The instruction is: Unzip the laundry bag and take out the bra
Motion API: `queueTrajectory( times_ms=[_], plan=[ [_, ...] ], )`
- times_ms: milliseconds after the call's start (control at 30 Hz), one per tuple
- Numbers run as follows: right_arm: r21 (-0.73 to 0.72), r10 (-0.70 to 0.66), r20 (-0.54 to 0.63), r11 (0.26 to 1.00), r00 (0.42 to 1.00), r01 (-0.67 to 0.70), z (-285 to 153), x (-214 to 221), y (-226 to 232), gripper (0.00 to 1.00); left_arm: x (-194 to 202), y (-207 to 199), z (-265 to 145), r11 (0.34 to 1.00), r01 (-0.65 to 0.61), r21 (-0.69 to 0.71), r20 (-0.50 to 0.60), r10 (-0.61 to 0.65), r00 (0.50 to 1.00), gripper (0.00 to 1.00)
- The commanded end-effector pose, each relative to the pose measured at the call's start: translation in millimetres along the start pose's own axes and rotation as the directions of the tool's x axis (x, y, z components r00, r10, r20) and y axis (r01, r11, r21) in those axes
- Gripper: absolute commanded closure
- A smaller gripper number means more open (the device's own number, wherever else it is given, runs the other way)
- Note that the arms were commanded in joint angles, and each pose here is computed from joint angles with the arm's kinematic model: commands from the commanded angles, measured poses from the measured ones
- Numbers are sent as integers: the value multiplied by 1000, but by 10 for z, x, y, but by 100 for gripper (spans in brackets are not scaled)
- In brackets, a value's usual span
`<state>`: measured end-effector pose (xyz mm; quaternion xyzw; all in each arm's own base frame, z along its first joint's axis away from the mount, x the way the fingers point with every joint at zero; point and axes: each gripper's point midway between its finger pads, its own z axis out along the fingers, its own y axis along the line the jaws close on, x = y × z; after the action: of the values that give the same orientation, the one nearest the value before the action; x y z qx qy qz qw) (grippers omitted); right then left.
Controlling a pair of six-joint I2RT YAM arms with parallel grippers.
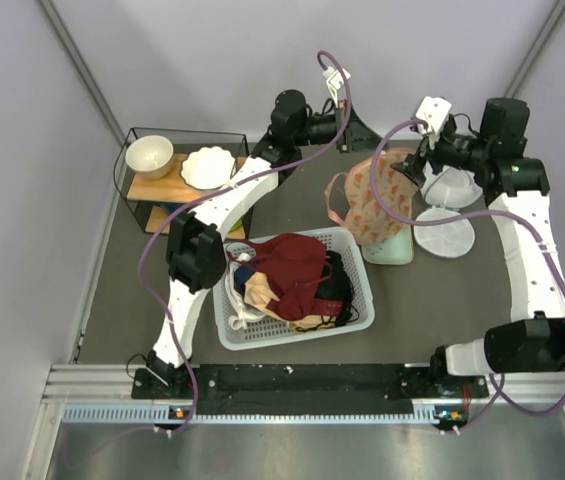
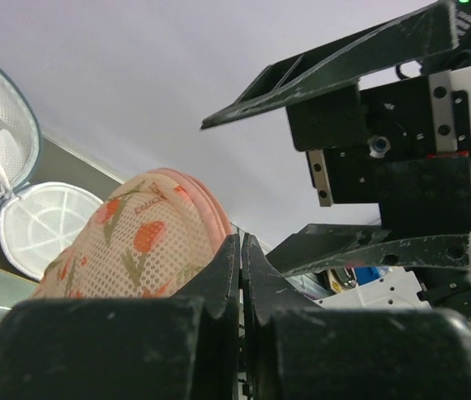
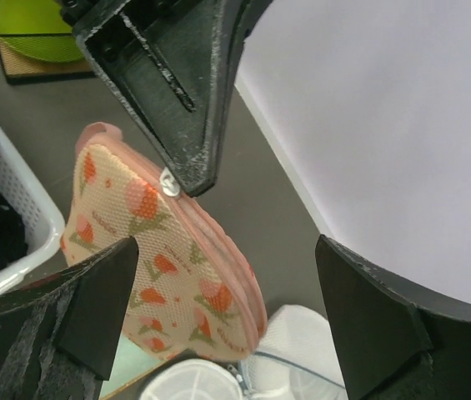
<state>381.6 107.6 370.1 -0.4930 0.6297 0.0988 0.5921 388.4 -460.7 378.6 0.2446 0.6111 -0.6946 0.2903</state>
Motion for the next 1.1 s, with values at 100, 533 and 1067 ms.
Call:
queueTrajectory(
  times_ms=[100, 533, 1067],
  plan=[
    [-174, 23, 79, 985, 997, -9, 104, -74, 278, 12, -217, -599, -38, 986, -113, 124, 49, 107, 993, 100],
    [-27, 53, -61, 998, 997, -55, 90, 103, 255, 100, -253, -543, -115, 992, -100, 78, 80, 94, 992, 100],
    [578, 76, 287, 781, 955, -235, -800, -175, -227, 100, -688, 117, -804, 977, 36, -211, 252, 18, 968, 100]
  ],
)
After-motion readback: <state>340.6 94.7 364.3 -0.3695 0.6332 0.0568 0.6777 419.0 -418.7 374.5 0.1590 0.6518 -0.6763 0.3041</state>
